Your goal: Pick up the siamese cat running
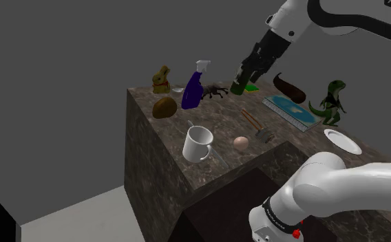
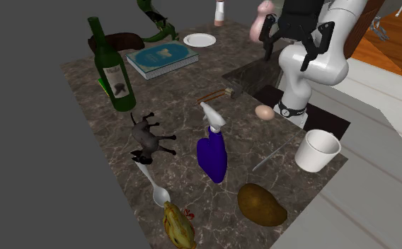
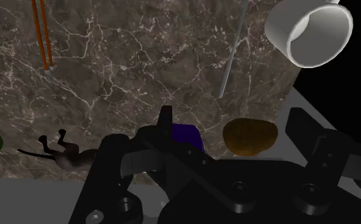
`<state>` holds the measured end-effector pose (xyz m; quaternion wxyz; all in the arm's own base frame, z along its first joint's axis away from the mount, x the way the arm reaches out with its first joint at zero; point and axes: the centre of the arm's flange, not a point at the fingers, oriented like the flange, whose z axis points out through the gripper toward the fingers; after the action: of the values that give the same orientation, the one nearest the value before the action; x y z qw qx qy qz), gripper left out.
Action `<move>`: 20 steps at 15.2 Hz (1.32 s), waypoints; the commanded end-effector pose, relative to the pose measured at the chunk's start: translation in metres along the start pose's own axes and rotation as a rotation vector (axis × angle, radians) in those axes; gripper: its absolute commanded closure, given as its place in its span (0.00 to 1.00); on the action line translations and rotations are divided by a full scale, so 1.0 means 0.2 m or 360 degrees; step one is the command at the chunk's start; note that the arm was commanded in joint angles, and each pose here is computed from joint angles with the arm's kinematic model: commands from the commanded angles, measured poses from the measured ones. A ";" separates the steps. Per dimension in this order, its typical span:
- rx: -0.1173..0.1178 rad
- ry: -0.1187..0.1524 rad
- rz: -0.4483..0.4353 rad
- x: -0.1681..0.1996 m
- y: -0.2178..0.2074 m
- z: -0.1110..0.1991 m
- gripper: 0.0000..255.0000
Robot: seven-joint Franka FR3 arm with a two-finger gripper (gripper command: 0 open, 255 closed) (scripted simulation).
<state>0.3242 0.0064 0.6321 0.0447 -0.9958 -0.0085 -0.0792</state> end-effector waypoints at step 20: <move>-0.0116 -0.0170 0.0282 0.89 0.65 0.67 0.00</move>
<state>0.5110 -0.1013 0.5242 0.0167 -0.9967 0.0753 -0.0248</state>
